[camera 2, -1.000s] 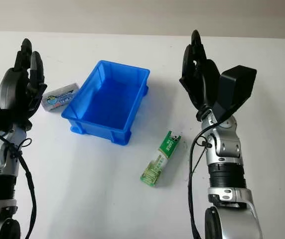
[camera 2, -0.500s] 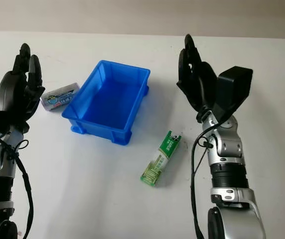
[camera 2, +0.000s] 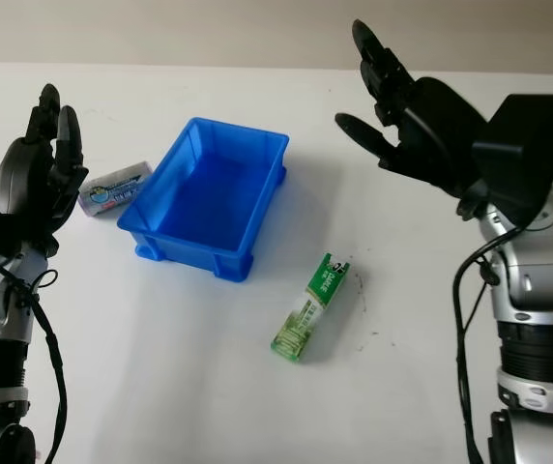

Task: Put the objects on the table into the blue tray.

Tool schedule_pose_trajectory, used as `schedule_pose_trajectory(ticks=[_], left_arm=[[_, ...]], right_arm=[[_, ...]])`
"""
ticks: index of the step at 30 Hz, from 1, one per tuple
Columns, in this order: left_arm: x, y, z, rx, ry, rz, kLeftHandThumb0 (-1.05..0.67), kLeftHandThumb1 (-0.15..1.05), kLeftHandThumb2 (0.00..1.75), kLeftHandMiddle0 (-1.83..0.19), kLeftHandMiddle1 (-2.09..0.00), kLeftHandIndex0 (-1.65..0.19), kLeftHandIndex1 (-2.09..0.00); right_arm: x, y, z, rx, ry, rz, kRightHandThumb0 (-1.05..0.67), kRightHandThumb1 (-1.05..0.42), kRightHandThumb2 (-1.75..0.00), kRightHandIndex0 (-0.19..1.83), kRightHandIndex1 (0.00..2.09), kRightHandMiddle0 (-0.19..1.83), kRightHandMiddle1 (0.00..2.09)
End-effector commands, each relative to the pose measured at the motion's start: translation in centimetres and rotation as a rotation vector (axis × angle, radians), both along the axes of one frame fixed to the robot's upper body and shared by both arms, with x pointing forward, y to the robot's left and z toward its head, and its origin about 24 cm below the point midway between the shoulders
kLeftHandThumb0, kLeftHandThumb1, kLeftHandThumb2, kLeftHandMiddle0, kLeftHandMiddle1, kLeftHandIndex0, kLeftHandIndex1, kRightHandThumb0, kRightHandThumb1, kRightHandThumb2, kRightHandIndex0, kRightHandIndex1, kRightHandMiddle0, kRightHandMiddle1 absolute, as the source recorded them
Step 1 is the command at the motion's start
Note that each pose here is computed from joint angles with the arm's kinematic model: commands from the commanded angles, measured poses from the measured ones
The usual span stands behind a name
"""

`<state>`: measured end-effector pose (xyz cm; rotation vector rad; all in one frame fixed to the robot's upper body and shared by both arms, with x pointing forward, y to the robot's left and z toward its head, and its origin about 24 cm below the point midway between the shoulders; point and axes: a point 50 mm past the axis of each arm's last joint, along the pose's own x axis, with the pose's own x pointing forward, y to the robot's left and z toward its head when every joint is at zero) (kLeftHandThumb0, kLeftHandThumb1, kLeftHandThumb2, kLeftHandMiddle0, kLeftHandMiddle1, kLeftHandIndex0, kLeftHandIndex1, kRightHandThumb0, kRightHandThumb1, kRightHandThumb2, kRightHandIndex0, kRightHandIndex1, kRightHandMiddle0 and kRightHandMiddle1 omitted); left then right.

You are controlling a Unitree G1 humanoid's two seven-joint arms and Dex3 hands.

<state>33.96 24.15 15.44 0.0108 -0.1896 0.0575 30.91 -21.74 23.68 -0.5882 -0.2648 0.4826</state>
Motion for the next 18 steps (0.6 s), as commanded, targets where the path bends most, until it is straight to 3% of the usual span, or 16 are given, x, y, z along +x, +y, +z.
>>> schedule_pose_trajectory(ticks=[1, 3, 5, 18], left_arm=[[0.2, -0.1, 0.6, -0.010, -0.018, -0.006, -0.76, 1.05, 0.62, 0.19, 0.00, 0.19, 0.00], [0.2, -0.1, 0.6, -0.005, -0.020, -0.011, -0.76, 1.05, 0.62, 0.19, 0.00, 0.19, 0.00], [0.2, -0.1, 0.6, 0.000, -0.021, -0.013, -0.76, 1.05, 0.62, 0.19, 0.00, 0.19, 0.00], [0.3, 0.0, 0.8, 0.010, -0.016, -0.017, -0.76, 1.05, 0.63, 0.19, 0.00, 0.19, 0.00]], right_arm=[[-0.9, 0.3, 0.8, -0.147, -0.045, 0.004, -0.67, -0.86, -0.04, 0.11, 0.15, 0.11, 0.14], [-1.8, 1.0, 1.3, -0.354, -0.128, 0.036, -0.64, -0.81, -0.05, 0.33, 0.20, 0.32, 0.15], [-2.4, 1.5, 1.3, -0.478, -0.171, 0.085, -0.64, -0.79, -0.05, 0.38, 0.20, 0.41, 0.14], [-4.5, 3.0, -0.1, -0.832, -0.245, 0.306, -0.35, -0.69, -0.05, 0.34, 0.13, 0.40, 0.08]])
